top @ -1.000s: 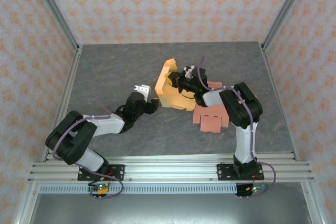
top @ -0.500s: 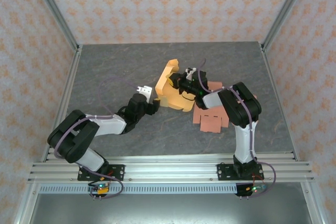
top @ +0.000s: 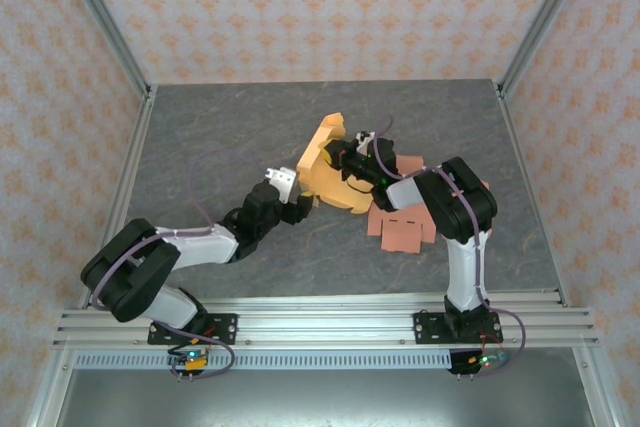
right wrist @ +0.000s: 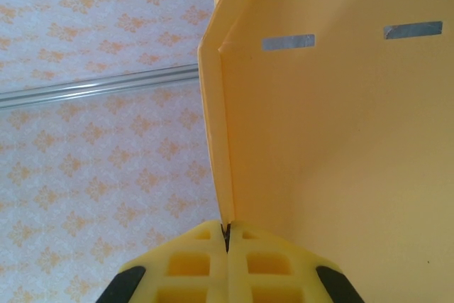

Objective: Fold the paper box

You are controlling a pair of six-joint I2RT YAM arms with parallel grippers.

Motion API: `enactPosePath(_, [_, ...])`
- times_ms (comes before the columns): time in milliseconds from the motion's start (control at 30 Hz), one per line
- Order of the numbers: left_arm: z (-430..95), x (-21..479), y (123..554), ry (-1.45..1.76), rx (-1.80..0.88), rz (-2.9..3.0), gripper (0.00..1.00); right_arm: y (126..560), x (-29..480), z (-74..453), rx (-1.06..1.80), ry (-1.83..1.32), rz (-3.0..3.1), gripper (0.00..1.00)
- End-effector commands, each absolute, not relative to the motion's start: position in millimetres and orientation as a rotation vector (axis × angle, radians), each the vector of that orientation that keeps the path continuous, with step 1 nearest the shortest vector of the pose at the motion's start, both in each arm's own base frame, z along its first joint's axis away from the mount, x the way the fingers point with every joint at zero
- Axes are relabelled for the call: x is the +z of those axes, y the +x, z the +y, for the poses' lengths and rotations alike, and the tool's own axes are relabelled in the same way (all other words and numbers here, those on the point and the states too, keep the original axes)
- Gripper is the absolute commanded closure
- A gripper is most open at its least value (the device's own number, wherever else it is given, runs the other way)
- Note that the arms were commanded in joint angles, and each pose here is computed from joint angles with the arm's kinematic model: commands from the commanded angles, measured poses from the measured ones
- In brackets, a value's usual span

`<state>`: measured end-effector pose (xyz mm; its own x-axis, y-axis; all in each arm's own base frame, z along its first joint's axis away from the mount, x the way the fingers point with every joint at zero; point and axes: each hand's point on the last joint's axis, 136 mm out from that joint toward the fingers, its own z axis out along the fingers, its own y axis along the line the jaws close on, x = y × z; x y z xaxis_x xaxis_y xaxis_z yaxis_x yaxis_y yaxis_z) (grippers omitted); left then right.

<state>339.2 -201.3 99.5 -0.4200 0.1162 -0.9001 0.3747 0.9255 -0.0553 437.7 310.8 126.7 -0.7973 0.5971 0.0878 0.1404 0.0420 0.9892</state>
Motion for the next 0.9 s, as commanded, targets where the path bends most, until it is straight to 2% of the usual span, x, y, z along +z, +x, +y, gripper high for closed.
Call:
enactPosePath(0, [-194,100,334,0.332,-0.29,1.993,0.23,443,136,317,1.843,0.733,1.929,1.0])
enactPosePath(367, [-201,95,362,0.29,-0.229,1.974,0.25,435,138,328,1.857,0.718,1.946,1.0])
enactPosePath(533, [-184,94,380,0.151,-0.134,1.969,0.26,428,135,333,1.847,0.723,1.957,1.0])
enactPosePath(867, [-174,97,383,0.047,-0.165,1.964,0.3,416,126,345,1.854,0.72,1.998,1.0])
